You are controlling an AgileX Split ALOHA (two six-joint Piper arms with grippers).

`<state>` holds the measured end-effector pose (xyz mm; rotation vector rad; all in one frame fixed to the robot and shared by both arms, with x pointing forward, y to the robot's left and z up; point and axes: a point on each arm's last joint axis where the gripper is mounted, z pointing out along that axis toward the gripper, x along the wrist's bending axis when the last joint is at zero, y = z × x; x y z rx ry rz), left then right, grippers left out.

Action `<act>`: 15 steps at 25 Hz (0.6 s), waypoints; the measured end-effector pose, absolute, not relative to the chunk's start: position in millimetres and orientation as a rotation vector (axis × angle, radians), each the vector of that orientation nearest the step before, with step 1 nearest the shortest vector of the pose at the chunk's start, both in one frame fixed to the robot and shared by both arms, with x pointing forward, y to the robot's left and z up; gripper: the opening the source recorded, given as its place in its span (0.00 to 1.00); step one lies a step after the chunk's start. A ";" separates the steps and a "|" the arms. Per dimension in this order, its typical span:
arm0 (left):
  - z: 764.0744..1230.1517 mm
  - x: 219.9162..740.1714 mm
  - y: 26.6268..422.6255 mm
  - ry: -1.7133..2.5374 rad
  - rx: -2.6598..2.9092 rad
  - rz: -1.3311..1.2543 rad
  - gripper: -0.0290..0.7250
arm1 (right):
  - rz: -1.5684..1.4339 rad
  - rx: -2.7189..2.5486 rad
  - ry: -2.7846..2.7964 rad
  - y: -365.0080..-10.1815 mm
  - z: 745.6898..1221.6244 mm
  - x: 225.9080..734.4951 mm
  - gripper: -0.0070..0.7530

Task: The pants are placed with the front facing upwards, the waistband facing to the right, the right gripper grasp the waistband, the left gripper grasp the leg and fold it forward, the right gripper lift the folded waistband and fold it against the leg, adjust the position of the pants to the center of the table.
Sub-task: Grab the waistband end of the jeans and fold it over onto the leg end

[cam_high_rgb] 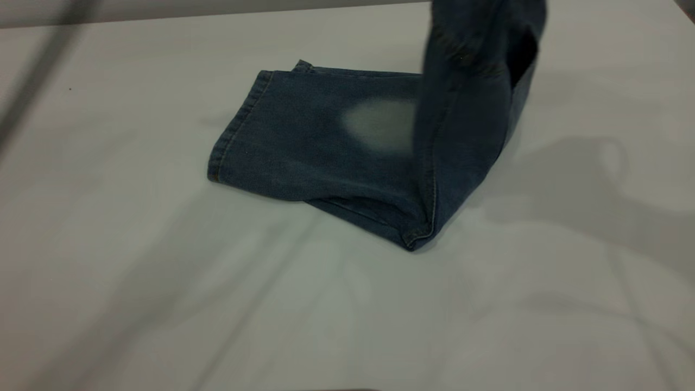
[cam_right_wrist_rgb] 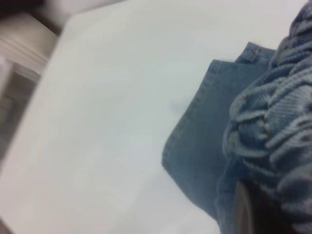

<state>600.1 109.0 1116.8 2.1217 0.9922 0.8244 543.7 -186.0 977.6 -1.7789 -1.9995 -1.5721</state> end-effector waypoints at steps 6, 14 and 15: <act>1173.1 570.5 129.0 0.932 1.999 0.932 0.59 | -1.537 -1.772 -2.195 -133.0 978.7 558.4 0.09; 1174.0 568.0 130.8 0.942 2.009 0.927 0.58 | -1.449 -1.704 -2.242 -79.8 931.6 600.8 0.09; 1173.9 567.9 130.9 0.944 2.011 0.926 0.58 | -1.434 -1.688 -2.244 -74.3 924.7 602.0 0.10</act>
